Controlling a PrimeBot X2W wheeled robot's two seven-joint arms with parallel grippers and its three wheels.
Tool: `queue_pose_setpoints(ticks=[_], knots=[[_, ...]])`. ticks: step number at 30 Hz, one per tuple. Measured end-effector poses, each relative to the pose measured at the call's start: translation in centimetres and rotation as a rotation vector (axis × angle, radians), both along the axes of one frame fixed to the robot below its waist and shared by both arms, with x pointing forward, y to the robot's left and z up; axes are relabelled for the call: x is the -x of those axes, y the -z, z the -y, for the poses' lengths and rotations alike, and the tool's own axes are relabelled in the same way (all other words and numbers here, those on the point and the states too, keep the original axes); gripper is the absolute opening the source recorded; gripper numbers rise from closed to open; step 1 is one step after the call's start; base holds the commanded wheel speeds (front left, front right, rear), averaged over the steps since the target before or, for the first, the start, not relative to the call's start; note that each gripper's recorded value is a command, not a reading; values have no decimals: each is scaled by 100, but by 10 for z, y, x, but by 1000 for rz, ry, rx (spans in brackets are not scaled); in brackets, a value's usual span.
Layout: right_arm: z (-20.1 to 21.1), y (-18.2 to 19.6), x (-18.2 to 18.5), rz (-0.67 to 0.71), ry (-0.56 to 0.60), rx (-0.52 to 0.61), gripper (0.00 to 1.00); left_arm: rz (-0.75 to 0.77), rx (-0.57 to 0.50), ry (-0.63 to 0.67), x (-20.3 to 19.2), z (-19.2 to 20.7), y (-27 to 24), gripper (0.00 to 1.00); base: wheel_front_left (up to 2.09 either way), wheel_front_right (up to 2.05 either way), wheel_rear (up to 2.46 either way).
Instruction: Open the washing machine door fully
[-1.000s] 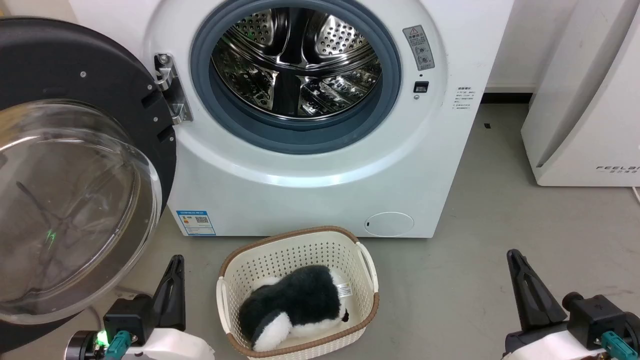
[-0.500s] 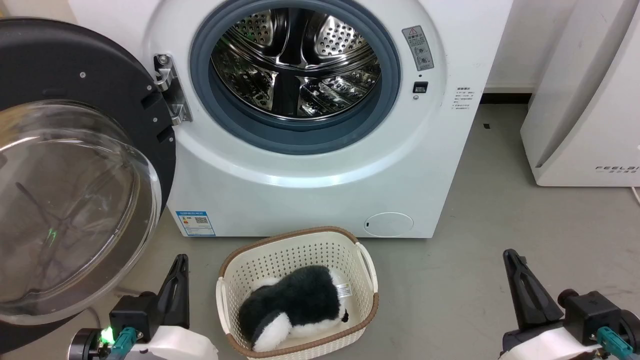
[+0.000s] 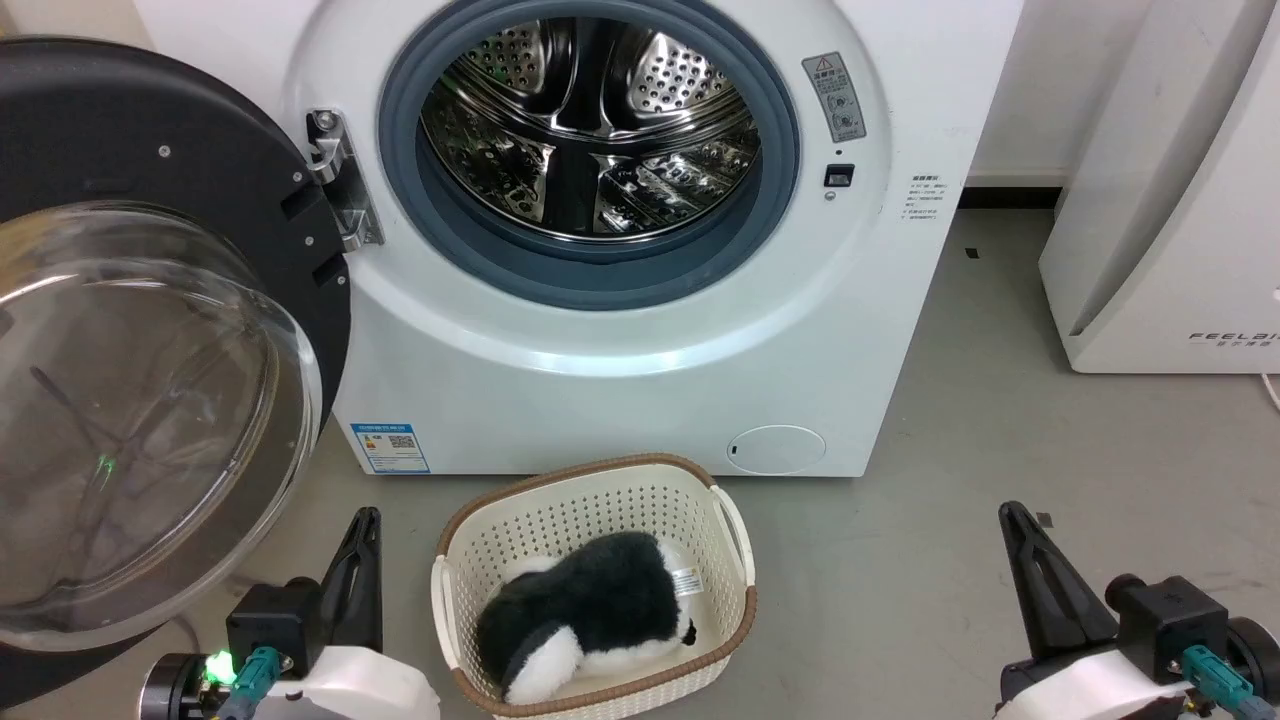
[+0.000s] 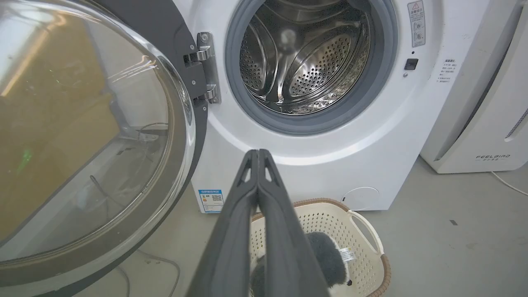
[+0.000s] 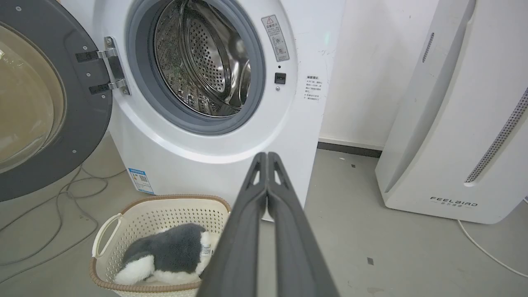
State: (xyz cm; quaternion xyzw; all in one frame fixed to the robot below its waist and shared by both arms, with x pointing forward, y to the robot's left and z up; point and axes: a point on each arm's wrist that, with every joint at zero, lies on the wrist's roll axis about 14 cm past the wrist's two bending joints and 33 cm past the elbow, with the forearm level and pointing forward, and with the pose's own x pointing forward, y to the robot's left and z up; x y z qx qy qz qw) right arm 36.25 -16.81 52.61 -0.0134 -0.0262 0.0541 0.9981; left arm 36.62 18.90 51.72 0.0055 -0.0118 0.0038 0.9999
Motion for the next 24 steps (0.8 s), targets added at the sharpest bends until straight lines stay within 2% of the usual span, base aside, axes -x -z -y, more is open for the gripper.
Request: queue_pose_setpoints(ticks=[24], knots=[[-4, 1, -3, -31, -10, 8, 0, -20, -18, 7, -2, 6, -2, 0, 0, 0, 0]])
